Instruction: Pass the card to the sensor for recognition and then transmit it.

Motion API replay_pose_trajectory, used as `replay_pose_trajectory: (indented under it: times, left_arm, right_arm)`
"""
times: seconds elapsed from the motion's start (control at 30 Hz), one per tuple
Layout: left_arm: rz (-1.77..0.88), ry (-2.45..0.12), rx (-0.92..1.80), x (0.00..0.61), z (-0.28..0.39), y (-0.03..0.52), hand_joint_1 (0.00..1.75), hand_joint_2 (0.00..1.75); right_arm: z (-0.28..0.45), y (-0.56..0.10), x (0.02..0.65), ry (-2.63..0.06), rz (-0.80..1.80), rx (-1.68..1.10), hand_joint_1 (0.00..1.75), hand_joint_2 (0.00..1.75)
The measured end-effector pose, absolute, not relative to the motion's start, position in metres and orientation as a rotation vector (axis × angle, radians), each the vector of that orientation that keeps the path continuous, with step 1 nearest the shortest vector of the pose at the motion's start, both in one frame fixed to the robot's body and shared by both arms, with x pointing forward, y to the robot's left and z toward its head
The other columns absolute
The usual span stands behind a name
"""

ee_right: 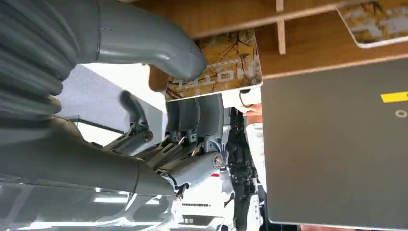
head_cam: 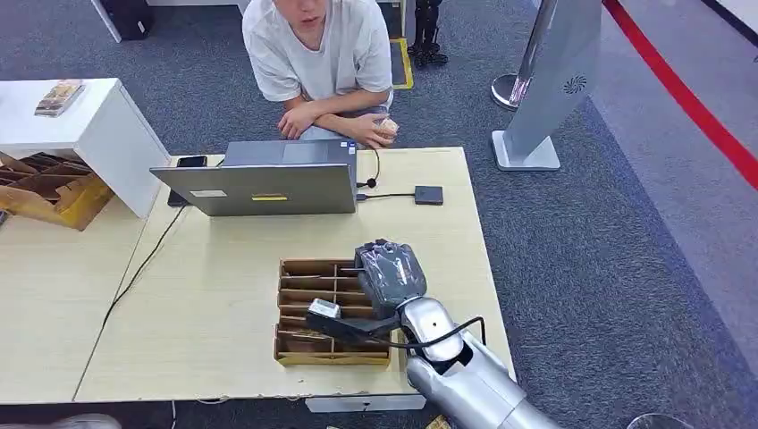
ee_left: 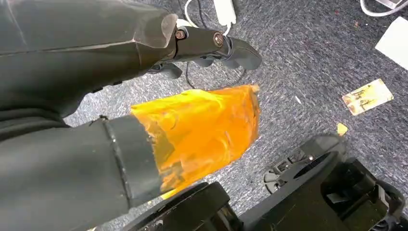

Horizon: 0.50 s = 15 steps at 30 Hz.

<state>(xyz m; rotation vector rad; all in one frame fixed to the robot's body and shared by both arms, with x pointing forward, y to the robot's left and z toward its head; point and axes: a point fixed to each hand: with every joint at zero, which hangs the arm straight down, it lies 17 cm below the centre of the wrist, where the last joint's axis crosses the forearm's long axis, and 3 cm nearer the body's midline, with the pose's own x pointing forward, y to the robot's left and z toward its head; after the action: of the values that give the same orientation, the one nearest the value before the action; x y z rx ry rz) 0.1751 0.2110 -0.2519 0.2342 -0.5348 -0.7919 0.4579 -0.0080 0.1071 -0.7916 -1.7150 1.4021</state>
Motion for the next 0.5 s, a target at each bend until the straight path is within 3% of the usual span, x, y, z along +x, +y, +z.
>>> replay_pose_trajectory:
  times: [0.1,0.5]
  left_arm:
    - [-0.792,-0.535,0.234,0.1752,-0.2519,0.2109,0.0,0.0]
    - [-0.791,-0.537,0.233,0.1756,-0.2517,0.2102,0.0,0.0]
  right_arm:
    - [0.107,-0.0091,0.4589,-1.714,1.399,-0.795,1.75,1.75]
    - [0.1038,-0.0107,0.4581,-1.716,1.396,-0.796,1.75,1.75]
